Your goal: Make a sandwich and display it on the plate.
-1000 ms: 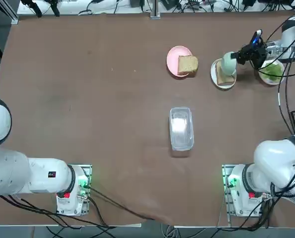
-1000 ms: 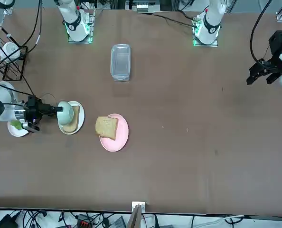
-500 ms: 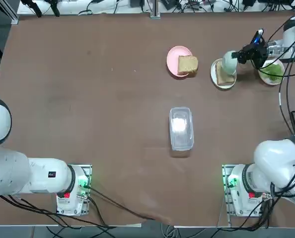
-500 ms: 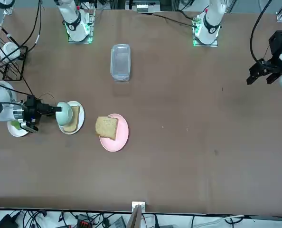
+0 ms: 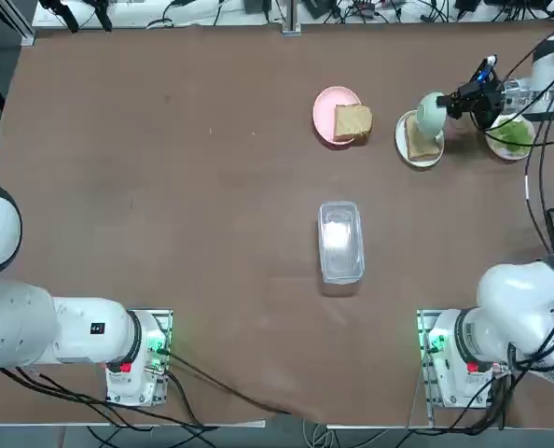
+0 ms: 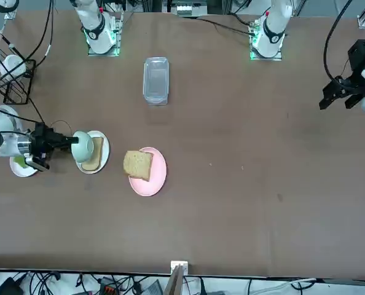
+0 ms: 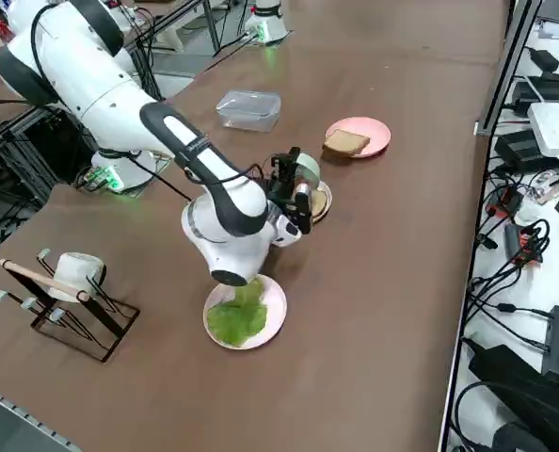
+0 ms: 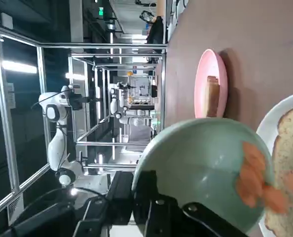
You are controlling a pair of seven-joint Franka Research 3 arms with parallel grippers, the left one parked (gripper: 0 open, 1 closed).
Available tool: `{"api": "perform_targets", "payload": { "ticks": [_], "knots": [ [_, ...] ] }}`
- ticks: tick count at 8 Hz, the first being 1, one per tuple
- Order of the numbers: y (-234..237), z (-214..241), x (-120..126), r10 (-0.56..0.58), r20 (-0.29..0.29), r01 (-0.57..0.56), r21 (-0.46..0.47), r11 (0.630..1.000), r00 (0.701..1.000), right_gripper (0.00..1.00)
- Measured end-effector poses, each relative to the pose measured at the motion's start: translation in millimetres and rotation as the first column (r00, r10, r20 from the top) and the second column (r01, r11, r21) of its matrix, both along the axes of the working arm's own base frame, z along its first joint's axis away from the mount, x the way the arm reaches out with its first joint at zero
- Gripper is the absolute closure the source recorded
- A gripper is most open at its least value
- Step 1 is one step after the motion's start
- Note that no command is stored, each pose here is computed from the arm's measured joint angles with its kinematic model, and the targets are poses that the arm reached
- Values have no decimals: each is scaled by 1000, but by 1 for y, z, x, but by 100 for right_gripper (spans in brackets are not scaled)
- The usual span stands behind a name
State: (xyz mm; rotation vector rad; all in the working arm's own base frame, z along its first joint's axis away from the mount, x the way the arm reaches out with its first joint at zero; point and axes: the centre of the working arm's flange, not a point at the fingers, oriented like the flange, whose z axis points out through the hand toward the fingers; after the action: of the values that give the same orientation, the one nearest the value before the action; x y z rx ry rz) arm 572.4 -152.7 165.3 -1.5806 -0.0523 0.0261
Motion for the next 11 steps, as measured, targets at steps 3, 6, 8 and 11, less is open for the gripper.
{"api": "perform_targets", "payload": {
  "ticks": [3,6,8,11],
  "knots": [
    [1,-5,-2,-15,15,14,42,999,1000,96],
    [2,-8,-3,-19,19,18,66,998,1000,96],
    [4,-5,-4,-8,21,6,89,996,1000,96],
    [7,1,-2,-7,36,2,128,992,999,96]
  ]
}}
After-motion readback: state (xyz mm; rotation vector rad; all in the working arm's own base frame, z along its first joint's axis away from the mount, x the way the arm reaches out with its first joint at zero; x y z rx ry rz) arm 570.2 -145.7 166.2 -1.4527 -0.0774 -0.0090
